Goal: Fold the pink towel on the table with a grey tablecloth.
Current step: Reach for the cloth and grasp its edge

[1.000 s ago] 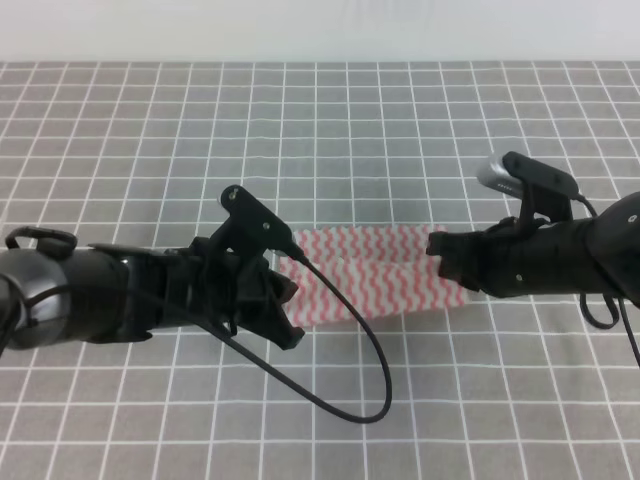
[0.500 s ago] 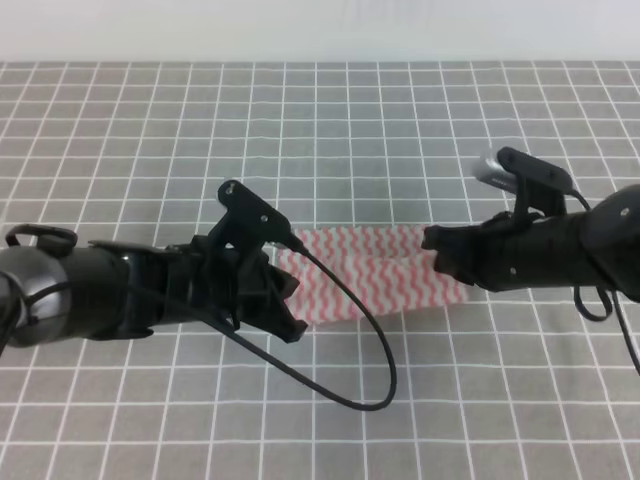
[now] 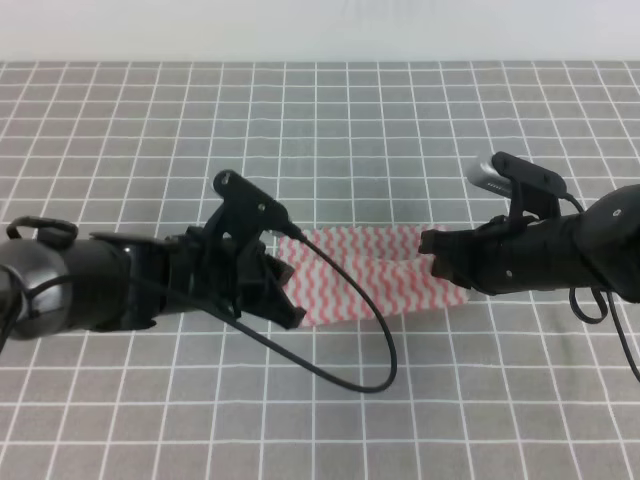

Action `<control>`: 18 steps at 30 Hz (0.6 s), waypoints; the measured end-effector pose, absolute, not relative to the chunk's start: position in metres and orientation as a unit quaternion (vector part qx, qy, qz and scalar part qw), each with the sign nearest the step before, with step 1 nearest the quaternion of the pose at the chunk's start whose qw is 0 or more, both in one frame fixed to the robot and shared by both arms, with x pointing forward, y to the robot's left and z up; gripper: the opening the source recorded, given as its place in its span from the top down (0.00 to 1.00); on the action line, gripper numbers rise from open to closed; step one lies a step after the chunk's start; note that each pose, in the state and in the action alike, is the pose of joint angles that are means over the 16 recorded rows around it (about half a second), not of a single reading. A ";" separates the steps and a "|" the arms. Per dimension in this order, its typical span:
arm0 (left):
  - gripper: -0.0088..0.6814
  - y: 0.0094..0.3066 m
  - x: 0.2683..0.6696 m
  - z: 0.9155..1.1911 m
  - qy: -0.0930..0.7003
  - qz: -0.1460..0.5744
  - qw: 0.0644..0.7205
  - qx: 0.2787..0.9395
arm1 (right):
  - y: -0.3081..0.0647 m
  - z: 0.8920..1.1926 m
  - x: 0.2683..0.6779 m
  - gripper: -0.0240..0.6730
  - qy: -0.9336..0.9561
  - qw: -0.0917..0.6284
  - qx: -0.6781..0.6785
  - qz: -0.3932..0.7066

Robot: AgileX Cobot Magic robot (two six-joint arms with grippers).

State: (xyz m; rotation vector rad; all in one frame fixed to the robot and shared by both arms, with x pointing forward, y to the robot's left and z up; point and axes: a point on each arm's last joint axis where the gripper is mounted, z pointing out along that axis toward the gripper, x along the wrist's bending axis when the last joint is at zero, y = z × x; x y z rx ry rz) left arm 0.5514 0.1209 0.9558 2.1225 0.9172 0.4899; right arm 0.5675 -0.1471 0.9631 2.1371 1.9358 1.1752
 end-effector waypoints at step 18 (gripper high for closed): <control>0.99 0.121 0.571 0.954 0.370 0.203 0.377 0.824 | -0.151 0.966 0.575 0.99 0.615 0.025 0.689 0.384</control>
